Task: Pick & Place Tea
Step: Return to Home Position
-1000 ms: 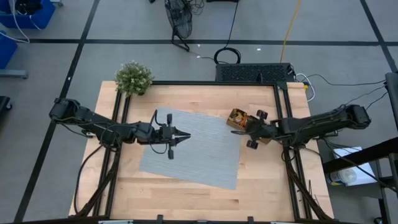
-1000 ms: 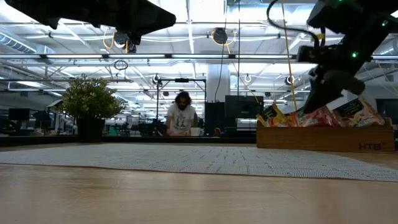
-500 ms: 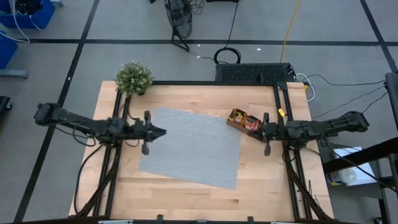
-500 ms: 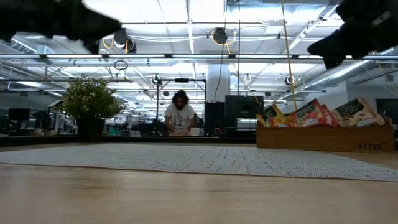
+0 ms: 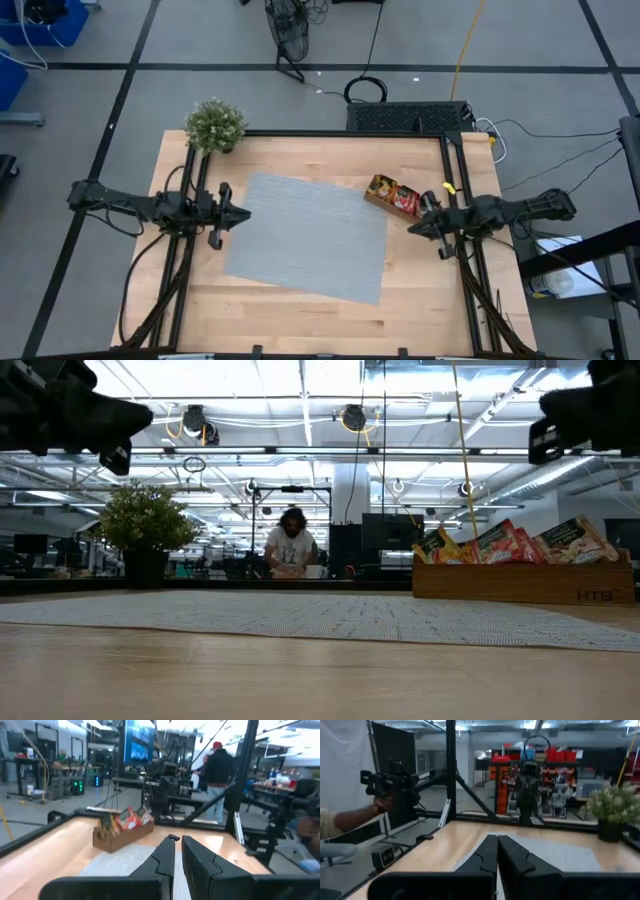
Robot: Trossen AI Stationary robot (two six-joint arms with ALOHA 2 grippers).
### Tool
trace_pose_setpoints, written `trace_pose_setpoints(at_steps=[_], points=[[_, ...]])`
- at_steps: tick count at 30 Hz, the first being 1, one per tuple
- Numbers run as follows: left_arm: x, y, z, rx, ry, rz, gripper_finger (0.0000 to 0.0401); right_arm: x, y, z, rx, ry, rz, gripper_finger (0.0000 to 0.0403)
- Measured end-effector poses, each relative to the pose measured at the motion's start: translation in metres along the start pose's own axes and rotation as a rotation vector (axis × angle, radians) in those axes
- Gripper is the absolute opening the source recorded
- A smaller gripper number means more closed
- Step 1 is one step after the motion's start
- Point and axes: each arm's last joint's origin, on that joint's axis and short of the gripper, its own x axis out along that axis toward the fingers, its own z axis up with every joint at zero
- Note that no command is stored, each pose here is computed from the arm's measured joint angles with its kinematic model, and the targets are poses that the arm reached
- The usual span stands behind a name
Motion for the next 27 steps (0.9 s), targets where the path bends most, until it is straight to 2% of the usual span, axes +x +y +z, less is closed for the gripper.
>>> trace_pose_setpoints(at_steps=[3, 6, 8, 27], points=[[-0.0005, 0.0002, -0.0009, -0.001, 0.010, 0.003, 0.0035, -0.0018, 0.0001, -0.0026, -0.013, 0.023, 0.001, 0.0000], [0.0001, 0.0003, -0.0016, -0.001, 0.016, 0.007, 0.0035, -0.0029, 0.0001, 0.0020, 0.024, -0.027, 0.000, 0.0000], [0.0002, 0.0003, -0.0017, 0.010, 0.017, 0.007, 0.0035, -0.0025, 0.0001, -0.0009, 0.044, 0.004, 0.000, 0.0000], [0.0004, 0.0003, -0.0012, -0.005, 0.011, 0.007, 0.0035, -0.0024, 0.0001, -0.0002, 0.041, -0.004, 0.000, 0.0000]])
